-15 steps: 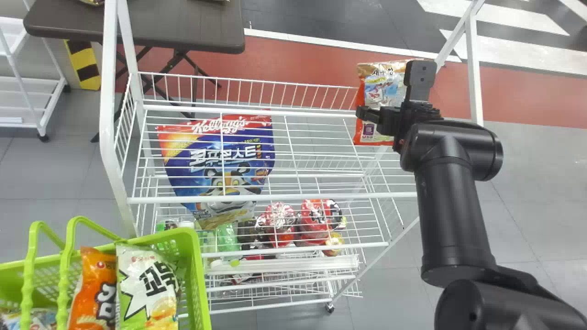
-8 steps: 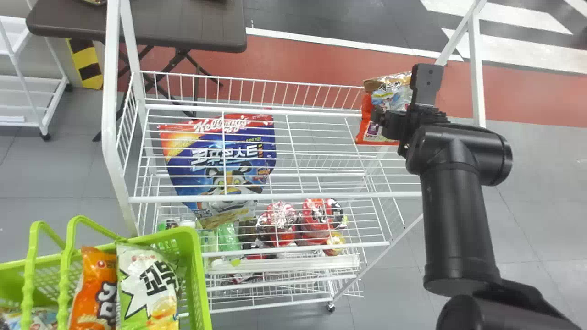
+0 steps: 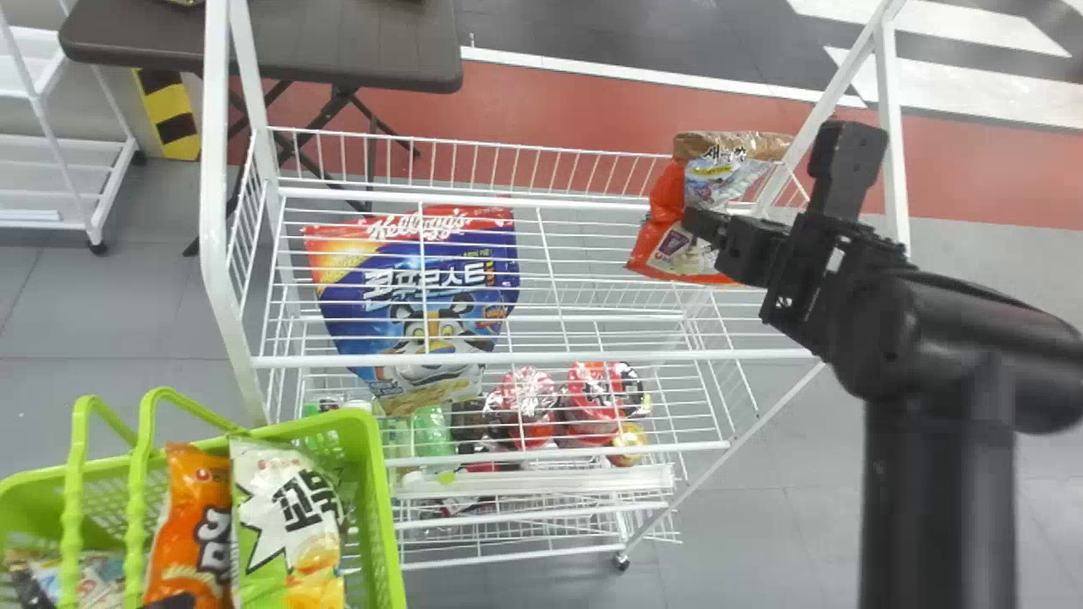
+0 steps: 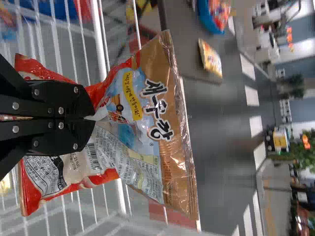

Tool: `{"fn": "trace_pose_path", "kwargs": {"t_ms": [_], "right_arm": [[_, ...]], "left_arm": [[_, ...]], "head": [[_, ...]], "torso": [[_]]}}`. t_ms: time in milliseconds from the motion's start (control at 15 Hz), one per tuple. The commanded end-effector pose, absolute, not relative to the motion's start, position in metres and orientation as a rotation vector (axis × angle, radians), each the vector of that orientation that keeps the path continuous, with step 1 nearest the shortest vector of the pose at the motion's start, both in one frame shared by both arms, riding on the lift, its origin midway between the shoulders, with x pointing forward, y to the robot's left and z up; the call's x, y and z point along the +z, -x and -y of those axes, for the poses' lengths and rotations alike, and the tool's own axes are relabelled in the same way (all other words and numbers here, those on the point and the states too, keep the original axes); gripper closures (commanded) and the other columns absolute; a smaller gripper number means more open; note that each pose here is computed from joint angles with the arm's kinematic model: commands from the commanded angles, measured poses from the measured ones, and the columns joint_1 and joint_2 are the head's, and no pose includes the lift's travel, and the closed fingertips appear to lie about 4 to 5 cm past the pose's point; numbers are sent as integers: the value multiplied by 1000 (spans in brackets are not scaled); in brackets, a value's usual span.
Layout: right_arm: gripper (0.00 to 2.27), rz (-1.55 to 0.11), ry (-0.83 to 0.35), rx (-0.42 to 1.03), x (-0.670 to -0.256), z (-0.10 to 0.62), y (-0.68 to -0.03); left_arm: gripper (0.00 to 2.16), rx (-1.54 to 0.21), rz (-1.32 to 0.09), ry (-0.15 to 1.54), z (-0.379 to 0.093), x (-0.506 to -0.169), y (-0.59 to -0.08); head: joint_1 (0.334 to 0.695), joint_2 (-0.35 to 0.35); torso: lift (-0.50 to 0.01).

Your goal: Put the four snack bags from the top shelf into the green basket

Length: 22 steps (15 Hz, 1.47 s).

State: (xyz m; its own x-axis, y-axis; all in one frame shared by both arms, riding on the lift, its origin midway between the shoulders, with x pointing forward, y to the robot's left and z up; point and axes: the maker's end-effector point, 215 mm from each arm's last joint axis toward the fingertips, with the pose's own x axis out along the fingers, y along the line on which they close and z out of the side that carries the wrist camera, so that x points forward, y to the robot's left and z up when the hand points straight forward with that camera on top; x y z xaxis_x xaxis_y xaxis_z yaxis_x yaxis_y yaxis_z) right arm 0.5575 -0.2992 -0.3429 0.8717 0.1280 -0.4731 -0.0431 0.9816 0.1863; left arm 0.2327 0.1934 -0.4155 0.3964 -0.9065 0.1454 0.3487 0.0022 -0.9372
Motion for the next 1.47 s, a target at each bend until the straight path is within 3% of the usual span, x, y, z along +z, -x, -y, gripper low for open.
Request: {"fn": "trace_pose_path", "kwargs": {"t_ms": [0, 267, 333, 467, 533, 600, 733, 1067, 1400], "right_arm": [[2256, -518, -214, 254, -322, 232, -502], [2256, -589, -305, 542, -328, 119, -414], [2256, -617, -341, 615, -333, 90, -393], [2256, -655, -415, 749, -335, 41, -358], [2256, -667, -437, 800, -338, 20, -344], [2256, -658, -450, 823, -337, 6, -339], [2256, -714, -482, 878, -355, -22, -325], [2256, -885, -539, 933, -430, -69, -313], [2256, -1032, -502, 934, -482, -93, -308]], "left_arm": [[2145, -1097, -602, 1183, -192, -414, -234], [2145, -1102, -595, 1183, -192, -412, -239], [2145, -1105, -597, 1183, -191, -412, -239], [2145, -1109, -594, 1180, -190, -411, -240], [2145, -1109, -594, 1180, -190, -411, -240], [2145, -1111, -596, 1182, -189, -411, -240], [2145, -1111, -596, 1182, -189, -411, -240], [2145, -1117, -593, 1178, -188, -410, -243], [2145, -1125, -595, 1172, -185, -409, -243]], "head": [[695, -162], [695, -26], [695, 49], [695, 136], [695, 177], [695, 263], [695, 339], [695, 350], [695, 350]], "torso": [[0], [0], [0], [0], [0], [0], [0], [0], [0]]}}
